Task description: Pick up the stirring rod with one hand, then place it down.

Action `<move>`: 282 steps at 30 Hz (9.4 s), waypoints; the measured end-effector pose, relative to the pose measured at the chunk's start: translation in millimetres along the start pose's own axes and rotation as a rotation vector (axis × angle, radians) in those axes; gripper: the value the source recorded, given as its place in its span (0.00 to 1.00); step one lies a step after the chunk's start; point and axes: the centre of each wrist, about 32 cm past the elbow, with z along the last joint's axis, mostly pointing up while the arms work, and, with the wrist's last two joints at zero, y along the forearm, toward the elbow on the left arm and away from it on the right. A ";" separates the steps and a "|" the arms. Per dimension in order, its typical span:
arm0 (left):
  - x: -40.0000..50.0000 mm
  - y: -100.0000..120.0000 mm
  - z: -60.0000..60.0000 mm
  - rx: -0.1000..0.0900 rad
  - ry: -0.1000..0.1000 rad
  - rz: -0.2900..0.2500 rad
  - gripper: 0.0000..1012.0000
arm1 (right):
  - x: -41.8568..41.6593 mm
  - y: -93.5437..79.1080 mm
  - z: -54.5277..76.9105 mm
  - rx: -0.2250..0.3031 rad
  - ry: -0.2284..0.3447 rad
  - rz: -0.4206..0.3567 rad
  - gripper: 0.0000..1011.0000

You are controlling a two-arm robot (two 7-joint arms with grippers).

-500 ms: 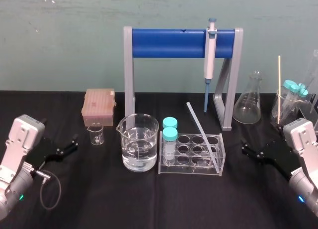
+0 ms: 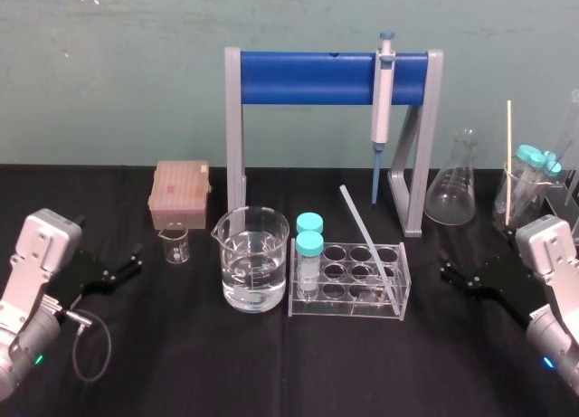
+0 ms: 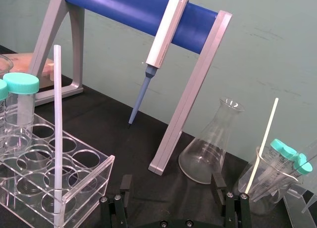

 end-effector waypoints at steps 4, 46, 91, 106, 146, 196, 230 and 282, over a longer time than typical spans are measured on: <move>0.0 0.0 0.0 0.000 0.000 0.000 0.99 | 0.0 0.0 0.0 0.000 0.000 0.000 0.99; 0.0 0.0 0.0 0.000 0.000 0.000 0.99 | 0.0 0.0 0.0 0.000 0.000 0.000 0.99; 0.0 0.0 0.0 0.000 0.000 0.000 0.99 | -1.6 84.1 41.1 0.338 0.134 0.382 0.99; 0.0 0.0 0.0 0.000 0.000 0.000 0.99 | -18.0 83.1 27.5 0.210 0.335 0.433 0.99; 0.0 0.0 0.0 0.000 0.000 0.000 0.99 | -17.9 82.8 15.4 0.139 0.351 0.396 0.76; 0.0 0.0 0.0 0.000 0.000 0.000 0.99 | -15.2 82.3 45.1 0.483 0.145 0.246 0.06; 0.0 0.0 0.0 0.000 0.000 0.000 0.99 | -22.9 78.9 18.4 0.568 0.281 0.133 0.06; 0.0 0.0 0.0 0.000 0.000 0.000 0.99 | -22.7 79.4 19.1 0.577 0.278 0.137 0.06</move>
